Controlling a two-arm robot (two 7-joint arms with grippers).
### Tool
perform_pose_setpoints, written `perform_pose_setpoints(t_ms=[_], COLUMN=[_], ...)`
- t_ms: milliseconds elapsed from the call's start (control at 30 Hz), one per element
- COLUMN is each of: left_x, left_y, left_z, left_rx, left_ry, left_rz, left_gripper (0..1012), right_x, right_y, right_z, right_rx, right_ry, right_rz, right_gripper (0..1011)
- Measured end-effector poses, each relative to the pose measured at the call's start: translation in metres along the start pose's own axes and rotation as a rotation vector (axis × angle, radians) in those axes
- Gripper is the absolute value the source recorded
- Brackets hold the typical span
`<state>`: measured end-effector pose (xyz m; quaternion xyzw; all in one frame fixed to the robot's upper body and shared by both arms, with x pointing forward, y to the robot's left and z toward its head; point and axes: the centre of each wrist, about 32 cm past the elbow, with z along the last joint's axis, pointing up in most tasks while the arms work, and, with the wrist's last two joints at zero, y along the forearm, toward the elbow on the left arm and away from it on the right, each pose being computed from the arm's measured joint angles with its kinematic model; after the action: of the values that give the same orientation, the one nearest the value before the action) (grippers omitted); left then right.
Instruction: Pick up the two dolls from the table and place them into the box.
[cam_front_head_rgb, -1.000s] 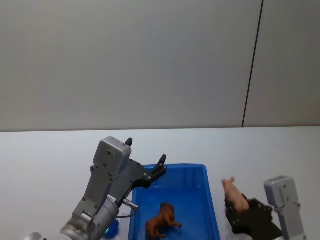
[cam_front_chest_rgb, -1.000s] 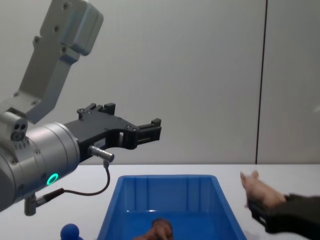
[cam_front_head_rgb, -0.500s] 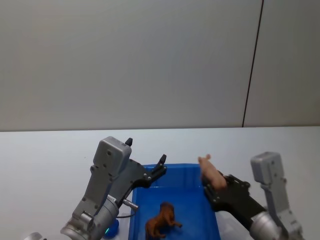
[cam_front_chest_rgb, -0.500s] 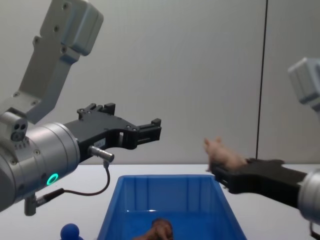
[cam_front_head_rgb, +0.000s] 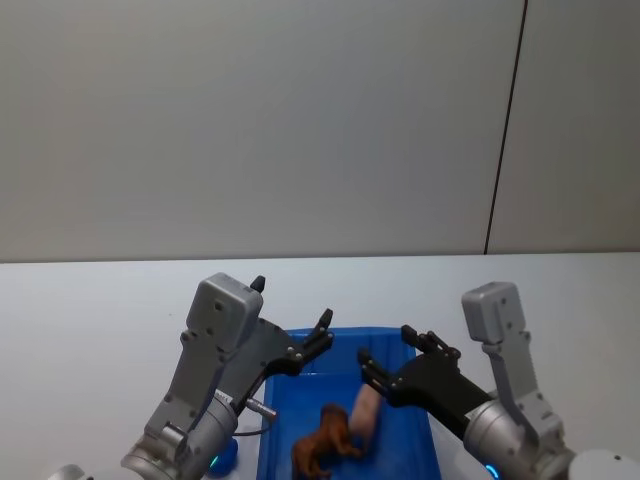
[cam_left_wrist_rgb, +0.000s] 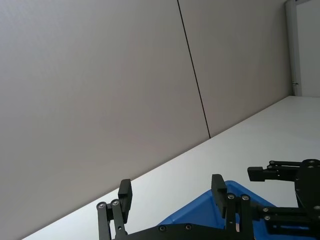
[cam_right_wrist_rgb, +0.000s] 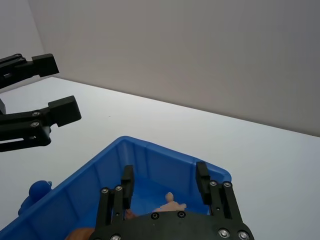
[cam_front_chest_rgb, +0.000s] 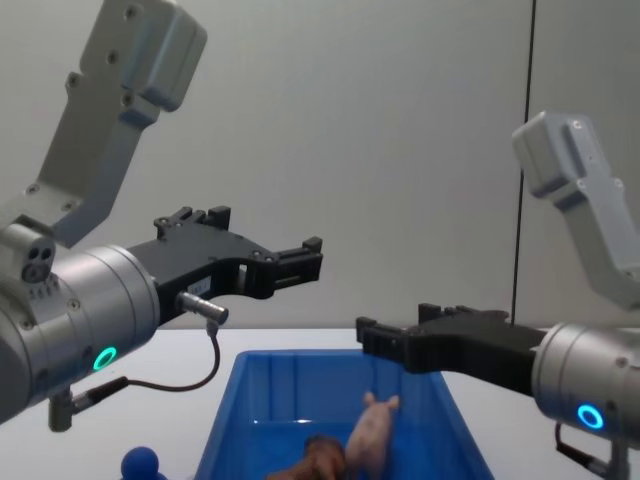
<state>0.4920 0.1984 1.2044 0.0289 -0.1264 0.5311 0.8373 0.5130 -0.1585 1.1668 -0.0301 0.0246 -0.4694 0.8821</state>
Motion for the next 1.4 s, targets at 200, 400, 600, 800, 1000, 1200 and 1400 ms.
perform_pose_setpoints(t_ms=[200, 400, 600, 800, 1000, 1200, 1400], left_x=[0.0, 0.0, 0.0, 0.0, 0.0, 0.0001, 0.0018], left_y=[0.0, 0.0, 0.0, 0.0, 0.0, 0.0006, 0.0043], left_z=[0.0, 0.0, 0.0, 0.0, 0.0, -0.0002, 0.0003], left_rx=[0.0, 0.0, 0.0, 0.0, 0.0, 0.006, 0.039], left_ry=[0.0, 0.0, 0.0, 0.0, 0.0, 0.0, 0.003], left_rz=[0.0, 0.0, 0.0, 0.0, 0.0, 0.0, 0.014], left_gripper=[1001, 1001, 1001, 1001, 1001, 1001, 1001], right_x=[0.0, 0.002, 0.004, 0.007, 0.01, 0.012, 0.013], right_y=[0.004, 0.0, -0.01, -0.022, -0.035, -0.042, -0.047], right_z=[-0.001, -0.002, -0.004, -0.006, -0.007, -0.007, -0.007], right_rx=[-0.003, -0.003, 0.0, 0.002, 0.011, 0.015, 0.019], right_ry=[0.004, 0.007, 0.013, 0.02, 0.025, 0.027, 0.029], right_rz=[-0.008, -0.047, -0.111, -0.175, -0.234, -0.269, -0.29], right_gripper=[900, 1001, 1001, 1001, 1001, 1001, 1001])
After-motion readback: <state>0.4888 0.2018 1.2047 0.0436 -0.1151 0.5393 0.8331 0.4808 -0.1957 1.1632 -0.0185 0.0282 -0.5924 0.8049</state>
